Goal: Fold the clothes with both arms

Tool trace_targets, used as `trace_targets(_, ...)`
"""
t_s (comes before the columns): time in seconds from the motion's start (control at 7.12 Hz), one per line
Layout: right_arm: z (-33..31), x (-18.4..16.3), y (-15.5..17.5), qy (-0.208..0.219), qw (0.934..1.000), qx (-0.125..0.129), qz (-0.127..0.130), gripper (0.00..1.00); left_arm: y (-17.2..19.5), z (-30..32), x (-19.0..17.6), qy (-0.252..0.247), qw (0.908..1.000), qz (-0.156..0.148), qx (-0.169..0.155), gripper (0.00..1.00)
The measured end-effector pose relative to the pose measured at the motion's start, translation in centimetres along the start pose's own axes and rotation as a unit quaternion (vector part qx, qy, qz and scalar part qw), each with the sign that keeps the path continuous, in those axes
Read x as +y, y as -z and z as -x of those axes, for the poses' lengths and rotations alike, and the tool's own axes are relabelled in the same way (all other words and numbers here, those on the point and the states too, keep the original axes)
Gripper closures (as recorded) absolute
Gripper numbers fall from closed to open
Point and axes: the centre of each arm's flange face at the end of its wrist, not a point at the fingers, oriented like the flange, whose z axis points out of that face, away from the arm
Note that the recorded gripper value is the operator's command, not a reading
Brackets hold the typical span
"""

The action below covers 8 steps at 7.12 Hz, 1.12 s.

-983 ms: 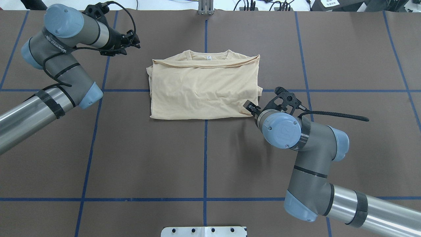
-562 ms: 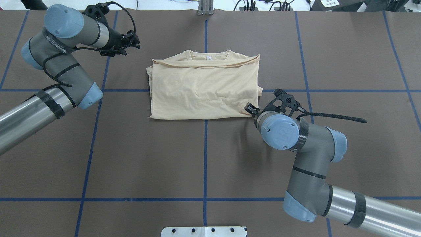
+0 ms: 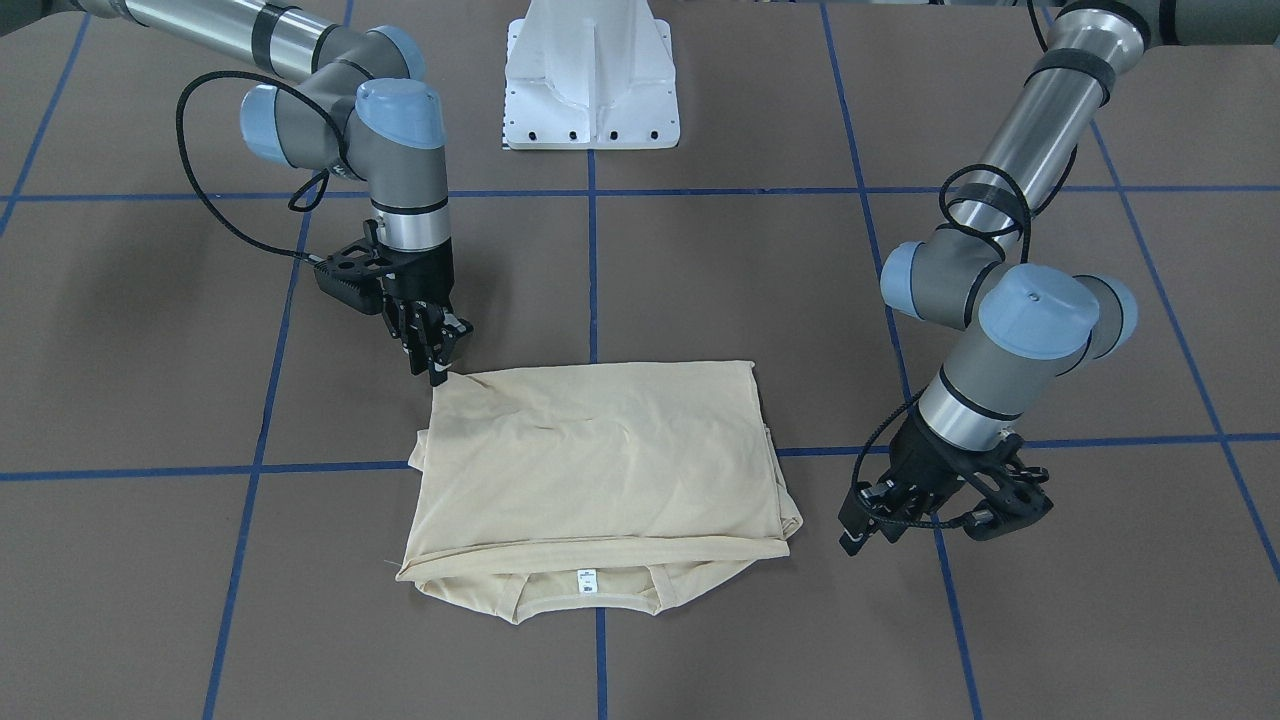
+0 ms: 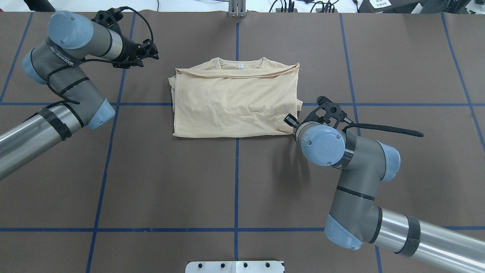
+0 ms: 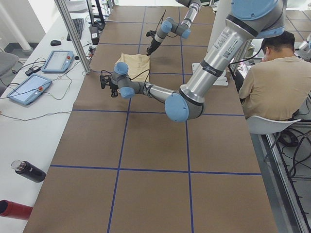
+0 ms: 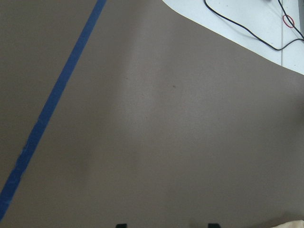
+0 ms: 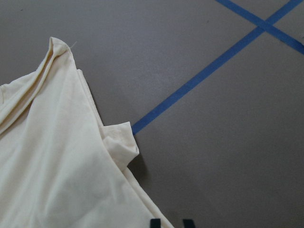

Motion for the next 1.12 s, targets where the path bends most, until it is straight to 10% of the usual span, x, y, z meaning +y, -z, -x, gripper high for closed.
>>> trace_targets(1.12, -1.6, -1.5, 4.3, -0.005, 0.9998, 0.002, 0.022, 1.00, 1.4, -0.1, 0.9, -0.006, 0.9998, 0.012, 0.016, 0.36)
